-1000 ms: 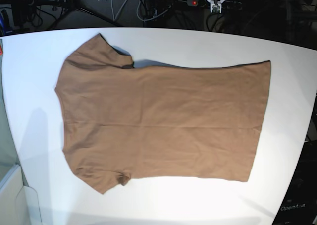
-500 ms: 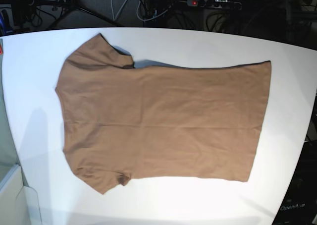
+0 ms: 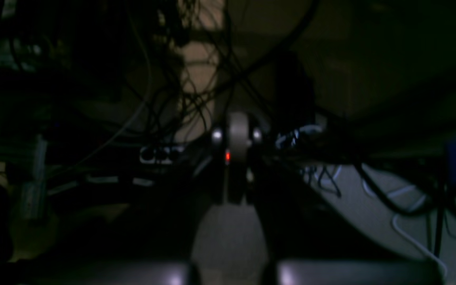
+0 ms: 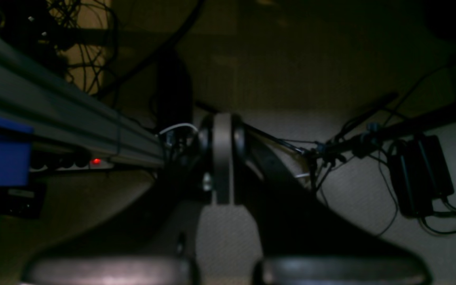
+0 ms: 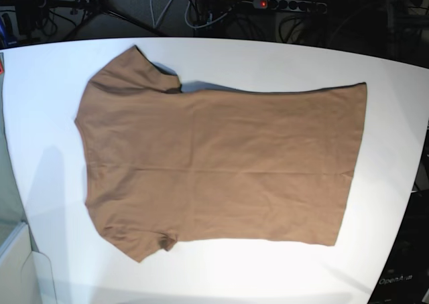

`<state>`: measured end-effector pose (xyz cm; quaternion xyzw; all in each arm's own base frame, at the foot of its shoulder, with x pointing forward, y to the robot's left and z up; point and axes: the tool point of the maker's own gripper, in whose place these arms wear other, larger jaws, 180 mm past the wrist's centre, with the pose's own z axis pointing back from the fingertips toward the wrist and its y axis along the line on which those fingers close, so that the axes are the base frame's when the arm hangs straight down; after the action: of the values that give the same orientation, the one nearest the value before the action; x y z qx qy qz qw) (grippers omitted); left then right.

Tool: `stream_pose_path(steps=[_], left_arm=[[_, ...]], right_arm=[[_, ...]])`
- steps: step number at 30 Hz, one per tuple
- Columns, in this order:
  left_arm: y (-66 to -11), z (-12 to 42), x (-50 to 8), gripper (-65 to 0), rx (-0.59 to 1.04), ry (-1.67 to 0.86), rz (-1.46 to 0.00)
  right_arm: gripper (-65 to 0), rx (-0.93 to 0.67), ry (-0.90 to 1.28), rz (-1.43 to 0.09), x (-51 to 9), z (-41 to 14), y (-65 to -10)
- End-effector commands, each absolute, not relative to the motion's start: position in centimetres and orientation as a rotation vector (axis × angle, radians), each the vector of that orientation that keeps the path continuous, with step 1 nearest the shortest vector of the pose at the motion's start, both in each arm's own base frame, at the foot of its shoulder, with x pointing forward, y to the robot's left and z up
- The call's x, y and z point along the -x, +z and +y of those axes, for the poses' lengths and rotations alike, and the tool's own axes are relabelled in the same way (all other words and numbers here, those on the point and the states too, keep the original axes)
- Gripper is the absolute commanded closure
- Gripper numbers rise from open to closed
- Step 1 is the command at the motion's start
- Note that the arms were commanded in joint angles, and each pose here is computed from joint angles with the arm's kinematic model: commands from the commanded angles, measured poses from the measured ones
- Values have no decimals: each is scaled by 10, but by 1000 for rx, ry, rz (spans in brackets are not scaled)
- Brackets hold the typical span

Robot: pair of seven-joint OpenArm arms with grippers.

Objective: Fold the T-shirt properly

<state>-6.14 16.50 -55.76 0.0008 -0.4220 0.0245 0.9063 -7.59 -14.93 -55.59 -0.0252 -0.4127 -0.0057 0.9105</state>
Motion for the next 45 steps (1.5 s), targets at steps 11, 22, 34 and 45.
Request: stream_pose_path(steps=[11, 22, 34, 45], left_arm=[[-549, 187, 70, -10, -87, 119, -895], [-461, 175, 46, -11, -20, 92, -1207], [-371, 189, -46, -11, 85, 184, -1257], [-350, 226, -113, -11, 58, 158, -1237]], right_arm=[[-3, 82, 50, -1015, 75, -169, -514], [-7, 74, 116, -1241, 60, -168, -436], [-7, 83, 155, -1361, -6, -167, -399], [-7, 126, 198, -1363, -112, -172, -355]])
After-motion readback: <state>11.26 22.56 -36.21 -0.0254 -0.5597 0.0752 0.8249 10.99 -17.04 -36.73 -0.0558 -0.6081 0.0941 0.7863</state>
